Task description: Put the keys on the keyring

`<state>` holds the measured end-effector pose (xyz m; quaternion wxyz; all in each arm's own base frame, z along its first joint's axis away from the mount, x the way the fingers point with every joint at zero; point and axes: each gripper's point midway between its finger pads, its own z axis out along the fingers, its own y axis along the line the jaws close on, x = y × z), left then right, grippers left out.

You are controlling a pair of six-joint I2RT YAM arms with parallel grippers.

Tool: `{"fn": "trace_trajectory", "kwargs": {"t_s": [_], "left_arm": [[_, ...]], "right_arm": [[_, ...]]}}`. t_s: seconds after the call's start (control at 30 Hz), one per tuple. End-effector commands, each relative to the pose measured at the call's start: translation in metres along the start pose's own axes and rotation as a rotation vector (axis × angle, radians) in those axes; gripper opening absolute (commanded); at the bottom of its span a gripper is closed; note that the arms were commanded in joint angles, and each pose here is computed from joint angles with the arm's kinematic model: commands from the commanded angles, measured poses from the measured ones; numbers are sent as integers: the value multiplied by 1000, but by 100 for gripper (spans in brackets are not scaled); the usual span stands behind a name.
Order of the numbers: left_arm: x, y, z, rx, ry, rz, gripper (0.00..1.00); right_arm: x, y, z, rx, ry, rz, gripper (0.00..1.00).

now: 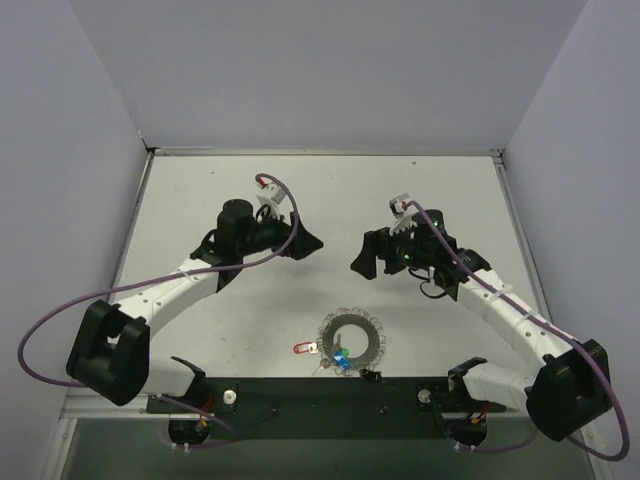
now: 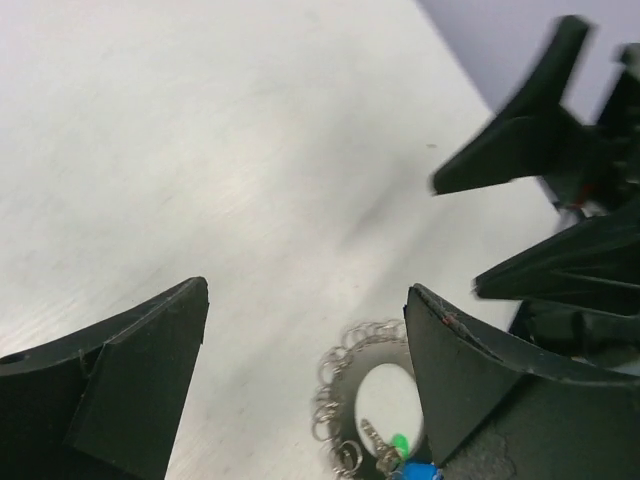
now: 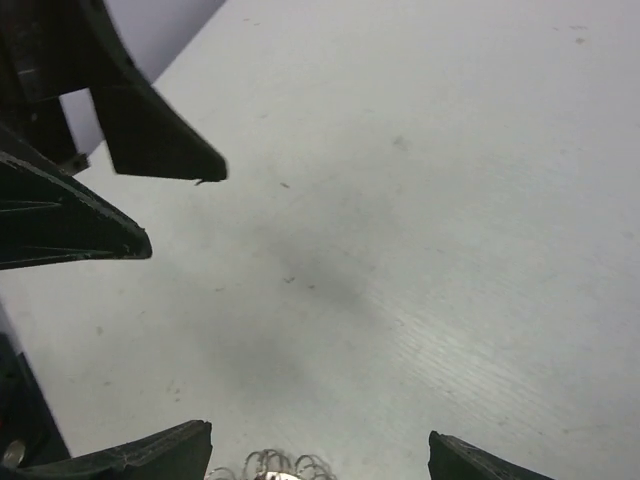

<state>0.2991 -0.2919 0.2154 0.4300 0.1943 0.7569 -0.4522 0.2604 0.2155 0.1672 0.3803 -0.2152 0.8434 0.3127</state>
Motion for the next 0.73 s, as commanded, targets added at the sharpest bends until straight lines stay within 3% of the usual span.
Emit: {"fn": "trace_trajectory", "kwargs": {"t_s": [0.0,0.2,0.27,0.43,0.5,0.7], "left_arm": [[13,72,-14,-286,-29,-160,89],[38,152,-54,-751,17,-161,92],[44,162,-61,-814,40,-165,93],[45,169,-65,-845,42,-142,93],[43,168,-67,-844,27,-131,93],[30,167,-84,-879,-46,-65,92]], "right_arm": [[-5,-51,8,214,-61,126,90],[12,-101,-1,399,-85,275,92],[14,-105,-4,413,-104,294,92],[7,-110,-8,430,-131,292,94],[5,-112,-8,440,-137,294,100],[-6,-122,-21,518,-188,274,100]]}}
